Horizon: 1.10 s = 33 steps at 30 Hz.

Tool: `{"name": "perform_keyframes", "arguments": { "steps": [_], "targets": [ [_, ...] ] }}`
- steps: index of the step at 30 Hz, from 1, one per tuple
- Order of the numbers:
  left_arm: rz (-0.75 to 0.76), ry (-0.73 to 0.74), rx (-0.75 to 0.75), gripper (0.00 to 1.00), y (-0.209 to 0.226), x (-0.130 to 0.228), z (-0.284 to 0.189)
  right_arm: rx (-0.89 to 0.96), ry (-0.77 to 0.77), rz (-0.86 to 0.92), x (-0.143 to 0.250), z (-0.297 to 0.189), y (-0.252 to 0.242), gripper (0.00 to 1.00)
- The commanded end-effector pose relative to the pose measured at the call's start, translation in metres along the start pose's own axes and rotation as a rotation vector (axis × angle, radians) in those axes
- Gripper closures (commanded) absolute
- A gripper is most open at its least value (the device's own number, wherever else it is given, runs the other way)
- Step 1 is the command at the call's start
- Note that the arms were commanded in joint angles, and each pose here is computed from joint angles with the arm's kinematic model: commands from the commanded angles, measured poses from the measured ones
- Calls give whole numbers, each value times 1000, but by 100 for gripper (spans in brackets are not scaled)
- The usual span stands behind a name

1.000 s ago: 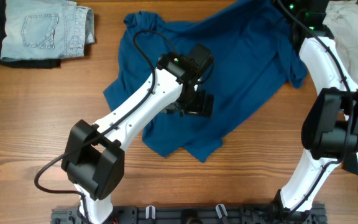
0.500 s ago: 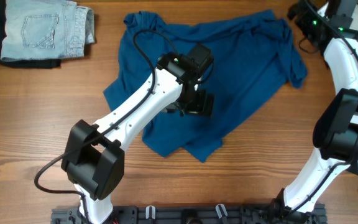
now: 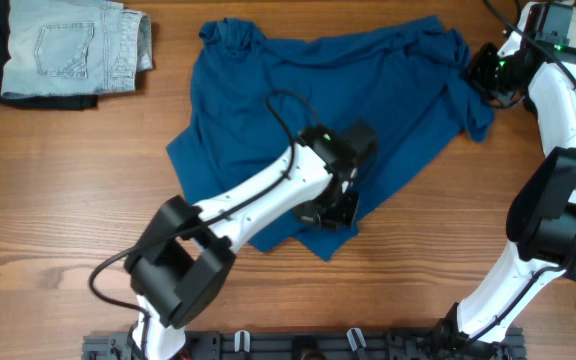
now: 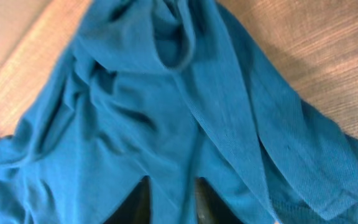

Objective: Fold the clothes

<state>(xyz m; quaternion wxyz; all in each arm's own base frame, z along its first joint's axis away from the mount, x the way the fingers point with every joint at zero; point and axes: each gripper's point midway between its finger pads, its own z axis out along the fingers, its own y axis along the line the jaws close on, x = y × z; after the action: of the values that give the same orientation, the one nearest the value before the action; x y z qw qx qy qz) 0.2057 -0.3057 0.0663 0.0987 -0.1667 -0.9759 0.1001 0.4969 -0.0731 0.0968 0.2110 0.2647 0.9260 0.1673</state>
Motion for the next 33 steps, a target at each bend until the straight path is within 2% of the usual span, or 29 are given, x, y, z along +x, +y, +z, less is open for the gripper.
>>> {"name": "perform_keyframes", "arguments": {
  "steps": [1, 8, 17, 26, 33],
  "targets": [
    [-42, 71, 11, 96, 4, 8, 19, 10, 19, -19, 14, 1, -3, 85],
    [-51, 63, 16, 96, 7, -5, 35, -26, 29, -12, 30, 22, -2, 87],
    [-116, 139, -26, 96, 22, -5, 65, -27, 34, -24, 36, 34, 5, 87],
    [-111, 156, -37, 96, 21, 1, 67, 123, 75, 21, 50, 68, -34, 88],
    [-179, 222, -78, 96, 38, 26, 87, 188, 122, 44, 65, 86, -53, 88]
  ]
}}
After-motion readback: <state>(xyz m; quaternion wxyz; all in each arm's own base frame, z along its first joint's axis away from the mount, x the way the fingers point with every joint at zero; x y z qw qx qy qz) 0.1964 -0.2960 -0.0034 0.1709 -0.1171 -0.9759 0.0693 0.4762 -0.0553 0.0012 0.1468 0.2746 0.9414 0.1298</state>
